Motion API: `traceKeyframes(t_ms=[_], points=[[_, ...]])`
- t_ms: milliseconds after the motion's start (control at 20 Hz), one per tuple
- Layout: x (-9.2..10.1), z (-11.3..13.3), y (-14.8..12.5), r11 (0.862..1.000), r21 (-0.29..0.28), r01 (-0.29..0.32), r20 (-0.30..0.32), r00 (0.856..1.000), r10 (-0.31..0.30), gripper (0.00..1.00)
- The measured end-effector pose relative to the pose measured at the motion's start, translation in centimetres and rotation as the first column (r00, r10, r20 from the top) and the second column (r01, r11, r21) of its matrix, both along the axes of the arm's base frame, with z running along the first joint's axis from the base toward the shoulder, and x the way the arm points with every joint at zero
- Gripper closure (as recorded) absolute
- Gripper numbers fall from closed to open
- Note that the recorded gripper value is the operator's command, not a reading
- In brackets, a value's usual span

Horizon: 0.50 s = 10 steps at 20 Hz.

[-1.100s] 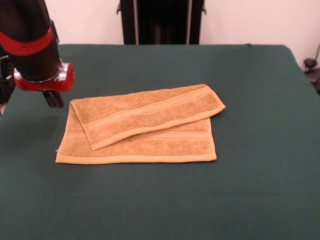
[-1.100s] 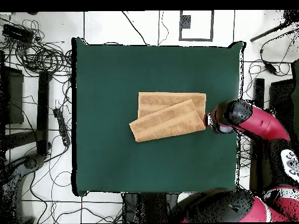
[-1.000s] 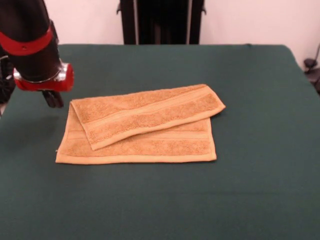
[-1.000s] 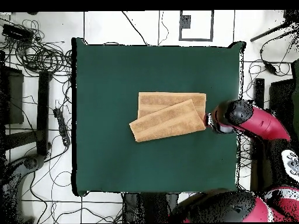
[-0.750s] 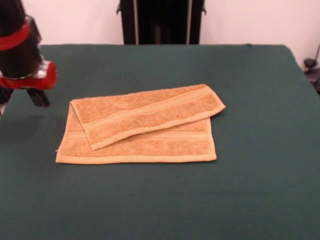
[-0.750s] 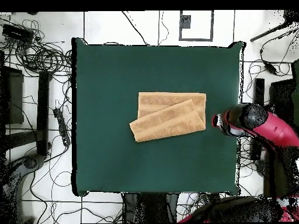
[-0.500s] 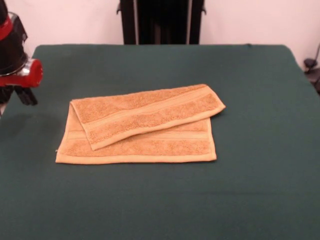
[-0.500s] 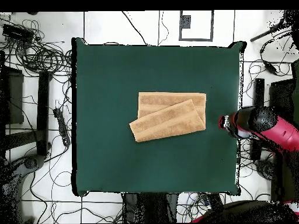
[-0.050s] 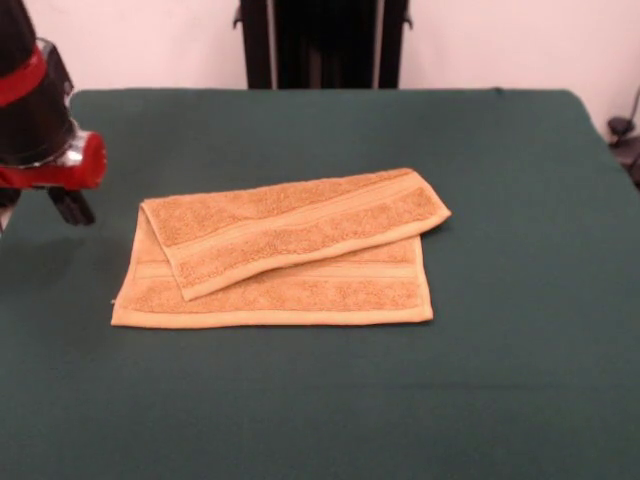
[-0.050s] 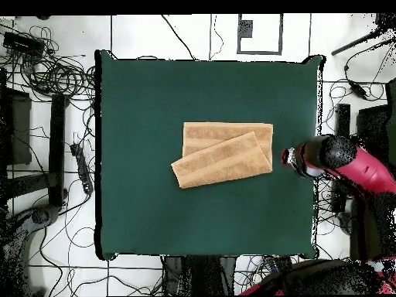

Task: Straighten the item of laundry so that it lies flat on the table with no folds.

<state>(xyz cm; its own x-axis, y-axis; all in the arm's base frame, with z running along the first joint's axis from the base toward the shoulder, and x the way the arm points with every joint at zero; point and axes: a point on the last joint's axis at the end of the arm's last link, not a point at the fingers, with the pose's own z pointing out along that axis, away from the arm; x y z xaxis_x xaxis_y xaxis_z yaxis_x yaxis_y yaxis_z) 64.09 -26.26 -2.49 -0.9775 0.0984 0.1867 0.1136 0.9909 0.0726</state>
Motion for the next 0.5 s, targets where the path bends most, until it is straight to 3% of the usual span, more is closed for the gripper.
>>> traceKeyframes(t_ms=[500], points=[[2.1,-1.9,6.2,0.997,0.037,-0.062,-0.005,0.998,0.062,1.0]])
